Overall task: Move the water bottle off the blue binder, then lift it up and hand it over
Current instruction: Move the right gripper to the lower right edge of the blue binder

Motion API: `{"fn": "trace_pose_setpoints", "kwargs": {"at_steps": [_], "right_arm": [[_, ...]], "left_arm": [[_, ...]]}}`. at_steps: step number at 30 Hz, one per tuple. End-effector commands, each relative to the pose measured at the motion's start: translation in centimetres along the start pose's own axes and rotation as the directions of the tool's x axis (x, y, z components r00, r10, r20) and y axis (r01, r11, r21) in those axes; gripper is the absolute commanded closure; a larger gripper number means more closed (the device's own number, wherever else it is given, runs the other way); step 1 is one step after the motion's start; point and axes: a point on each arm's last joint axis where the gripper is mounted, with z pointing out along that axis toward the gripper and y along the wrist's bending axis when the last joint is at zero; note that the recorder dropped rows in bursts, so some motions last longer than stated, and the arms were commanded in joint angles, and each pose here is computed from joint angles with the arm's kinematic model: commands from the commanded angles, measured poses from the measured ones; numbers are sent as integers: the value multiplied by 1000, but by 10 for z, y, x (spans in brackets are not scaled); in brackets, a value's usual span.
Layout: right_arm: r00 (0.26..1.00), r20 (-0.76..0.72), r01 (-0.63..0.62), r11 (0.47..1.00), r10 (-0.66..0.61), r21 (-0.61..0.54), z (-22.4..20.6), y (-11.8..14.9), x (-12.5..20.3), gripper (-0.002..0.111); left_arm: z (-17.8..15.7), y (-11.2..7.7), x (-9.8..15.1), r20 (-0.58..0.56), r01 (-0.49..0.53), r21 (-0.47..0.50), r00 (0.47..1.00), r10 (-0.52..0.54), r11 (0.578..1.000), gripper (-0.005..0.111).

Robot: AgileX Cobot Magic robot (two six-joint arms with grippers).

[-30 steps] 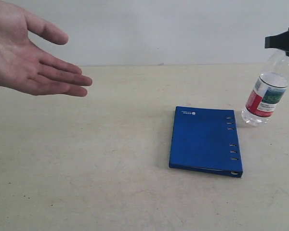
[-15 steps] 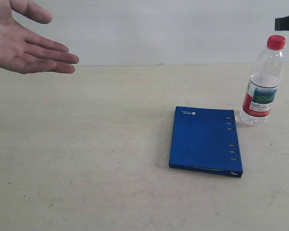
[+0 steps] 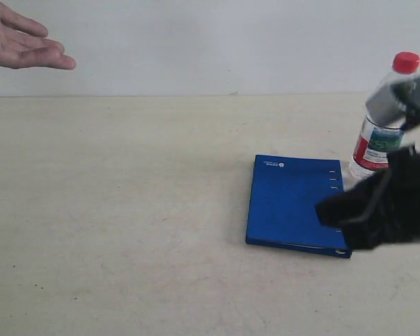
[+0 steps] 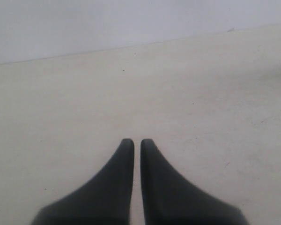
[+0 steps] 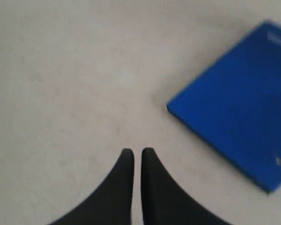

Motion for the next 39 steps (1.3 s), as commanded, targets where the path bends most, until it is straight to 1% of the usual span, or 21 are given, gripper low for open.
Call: {"fn": "trace_pose_setpoints", "kwargs": {"at_steps": [1, 3, 4, 5, 6, 7, 8, 10, 11, 12, 13, 14, 19, 23, 28, 29, 32, 33, 35, 37, 39], "right_arm": [[977, -61, -199, 974, 207, 111, 10, -10, 37, 108], [956, -76, -270, 953, 282, 140, 10, -12, 42, 108], [929, -89, -342, 926, 359, 159, 10, -13, 44, 108], [886, -101, -428, 881, 453, 201, 10, -14, 48, 107], [871, -106, -450, 865, 480, 221, 9, -15, 50, 104], [867, -107, -455, 860, 487, 232, 9, -16, 50, 101], [868, -105, -451, 860, 485, 239, 9, -16, 50, 95], [871, -95, -449, 860, 482, 243, 9, -17, 50, 80], [871, -94, -449, 860, 481, 243, 9, -17, 50, 70], [872, -94, -447, 861, 480, 244, 9, -17, 50, 63], [873, -95, -445, 861, 478, 246, 9, -18, 50, 53], [867, -92, -456, 855, 490, 247, 9, -18, 50, 49], [820, -53, -541, 801, 570, 258, 9, -18, 49, 53], [792, -2, -589, 764, 611, 264, 9, -21, 46, 54], [743, 87, -659, 705, 663, 262, 8, -25, 41, 54], [734, 92, -671, 696, 673, 257, 8, -25, 39, 54], [738, 60, -665, 708, 673, 236, 5, -21, 29, 54], [748, 34, -650, 723, 662, 234, 4, -19, 27, 54], [768, 8, -623, 745, 640, 238, 3, -19, 22, 54], [790, -14, -590, 767, 613, 252, 6, -21, 17, 54], [801, -38, -566, 777, 597, 275, 11, -26, 14, 54]], "left_arm": [[0, 0, 0, 4, 2, 4, 1000, -2, 1000, 102], [0, 0, 0, 4, 2, 4, 1000, -2, 1000, 102], [0, 1, 0, 4, -34, -5, 999, 34, 999, 102], [0, 2, -3, 34, -86, -28, 996, 87, 996, 102], [-1, 3, -7, 72, -65, -34, 995, 67, 997, 102], [-1, 2, -10, 112, -2, -26, 994, 5, 1000, 102], [-2, 2, -15, 166, 122, 0, 979, -120, 993, 102], [-3, 2, -22, 224, 384, 77, 893, -391, 920, 102], [-3, 2, -24, 234, 488, 115, 833, -501, 865, 102], [-4, 2, -25, 239, 554, 141, 785, -571, 821, 102], [-4, 2, -26, 240, 590, 157, 755, -610, 792, 102], [-4, 3, -27, 246, 607, 164, 739, -628, 778, 102], [-4, 1, -27, 219, 674, 195, 678, -702, 712, 102], [-4, -1, -24, 182, 673, 197, 689, -702, 712, 102], [-6, 6, -32, 288, 659, 188, 671, -683, 728, 102], [-9, 5, -38, 286, 642, 201, 684, -671, 740, 102], [-26, -6, -66, 236, 483, 263, 807, -541, 835, 102], [-28, -7, -76, 211, 499, 294, 798, -565, 815, 102], [-17, -7, -82, 165, 532, 287, 791, -589, 796, 102], [5, -10, -79, 42, 532, 259, 828, -559, 806, 102], [31, -18, -69, -134, 506, 262, 862, -488, 822, 102]]}}
